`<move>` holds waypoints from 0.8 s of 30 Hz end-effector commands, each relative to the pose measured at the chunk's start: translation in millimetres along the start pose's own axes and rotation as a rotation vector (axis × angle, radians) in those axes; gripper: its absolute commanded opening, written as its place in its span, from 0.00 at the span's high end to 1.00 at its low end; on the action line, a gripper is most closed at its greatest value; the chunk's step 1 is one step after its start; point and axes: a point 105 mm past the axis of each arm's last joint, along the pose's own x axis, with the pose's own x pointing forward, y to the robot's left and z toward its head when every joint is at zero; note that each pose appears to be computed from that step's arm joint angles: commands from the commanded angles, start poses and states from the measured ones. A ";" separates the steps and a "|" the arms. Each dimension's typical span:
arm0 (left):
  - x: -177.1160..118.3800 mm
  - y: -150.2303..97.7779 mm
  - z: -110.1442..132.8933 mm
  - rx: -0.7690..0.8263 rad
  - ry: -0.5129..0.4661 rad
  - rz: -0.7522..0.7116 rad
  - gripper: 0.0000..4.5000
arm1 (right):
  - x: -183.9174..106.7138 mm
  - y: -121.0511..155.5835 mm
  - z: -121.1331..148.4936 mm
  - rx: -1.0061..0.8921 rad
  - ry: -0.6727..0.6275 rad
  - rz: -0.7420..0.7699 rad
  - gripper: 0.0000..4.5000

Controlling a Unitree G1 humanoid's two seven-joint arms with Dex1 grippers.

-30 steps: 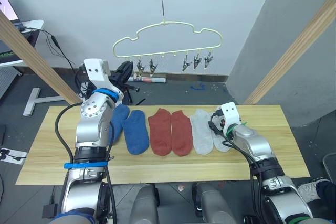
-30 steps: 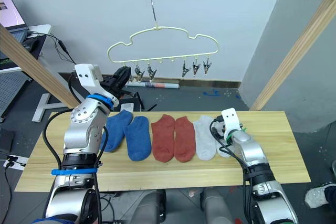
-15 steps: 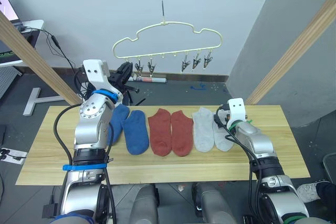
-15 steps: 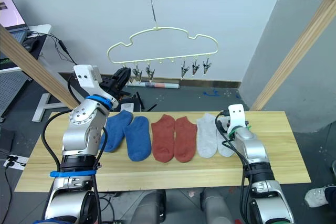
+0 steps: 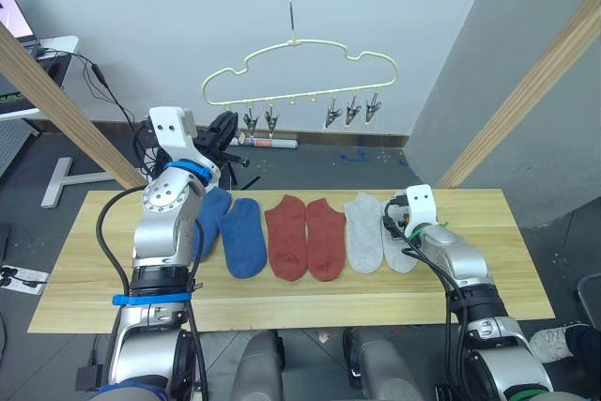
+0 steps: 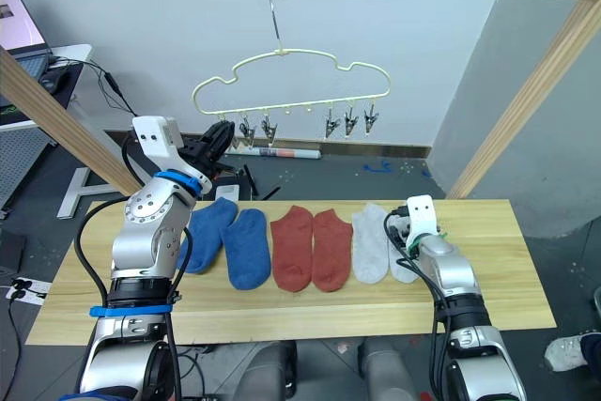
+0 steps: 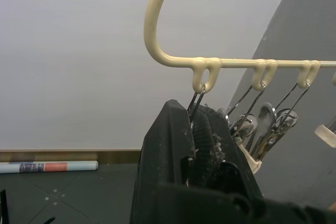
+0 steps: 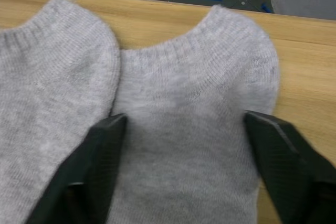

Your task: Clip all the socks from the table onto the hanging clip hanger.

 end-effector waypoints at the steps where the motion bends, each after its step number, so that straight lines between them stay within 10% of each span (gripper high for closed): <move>1: -1.3 4.5 12.4 0.025 -0.034 0.011 1.00 | -3.0 -8.2 -15.0 -0.065 0.040 0.004 0.51; 7: -3.6 7.2 11.7 0.016 -0.029 0.018 1.00 | -13.2 -7.7 -4.1 -0.175 -0.051 0.084 1.00; 24: -35.5 16.3 15.2 -0.672 0.057 0.003 1.00 | -83.4 173.3 107.3 -0.595 -0.556 0.822 1.00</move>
